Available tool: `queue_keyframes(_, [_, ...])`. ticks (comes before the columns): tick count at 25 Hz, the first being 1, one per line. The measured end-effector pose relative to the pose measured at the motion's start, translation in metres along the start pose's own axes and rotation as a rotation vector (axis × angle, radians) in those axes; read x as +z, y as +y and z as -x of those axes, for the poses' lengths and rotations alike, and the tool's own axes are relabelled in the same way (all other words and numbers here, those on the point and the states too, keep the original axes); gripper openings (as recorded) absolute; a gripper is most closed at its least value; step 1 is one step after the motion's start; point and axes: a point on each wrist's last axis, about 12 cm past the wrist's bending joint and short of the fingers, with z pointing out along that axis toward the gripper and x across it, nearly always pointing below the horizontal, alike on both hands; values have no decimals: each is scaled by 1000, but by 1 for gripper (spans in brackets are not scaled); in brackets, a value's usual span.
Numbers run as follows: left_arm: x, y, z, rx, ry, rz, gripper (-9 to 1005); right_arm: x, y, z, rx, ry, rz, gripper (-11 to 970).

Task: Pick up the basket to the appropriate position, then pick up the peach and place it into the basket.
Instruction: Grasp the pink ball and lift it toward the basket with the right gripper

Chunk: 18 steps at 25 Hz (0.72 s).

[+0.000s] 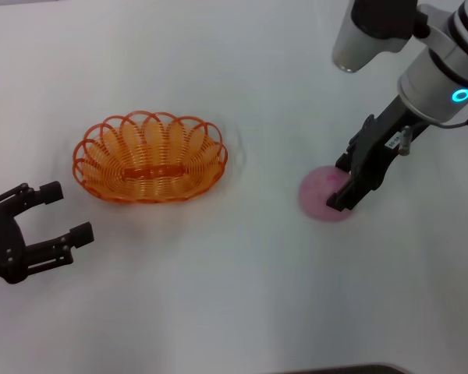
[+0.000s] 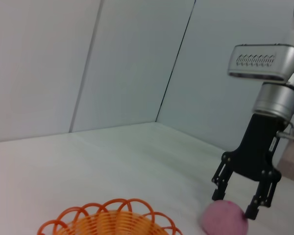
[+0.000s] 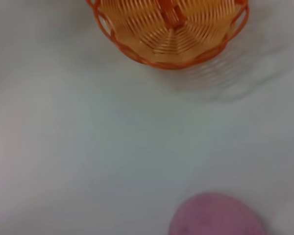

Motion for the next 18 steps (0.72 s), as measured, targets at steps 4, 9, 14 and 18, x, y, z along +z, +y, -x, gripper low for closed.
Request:
queue_keyframes(4, [1, 0, 1, -13, -4, -7, 885, 3, 1, 1, -5, 8, -3, 726])
queue_keyframes(9, [1, 0, 2, -15, -5, -9, 885, 4, 1, 1, -6, 8, 0, 623])
queue_keyframes(14, [1, 0, 2, -16, -5, -10, 885, 3, 2, 2, -10, 12, 5, 406])
queue_keyframes(18, [1, 0, 1, -18, 0, -12, 884, 2, 4, 3, -7, 19, 15, 251])
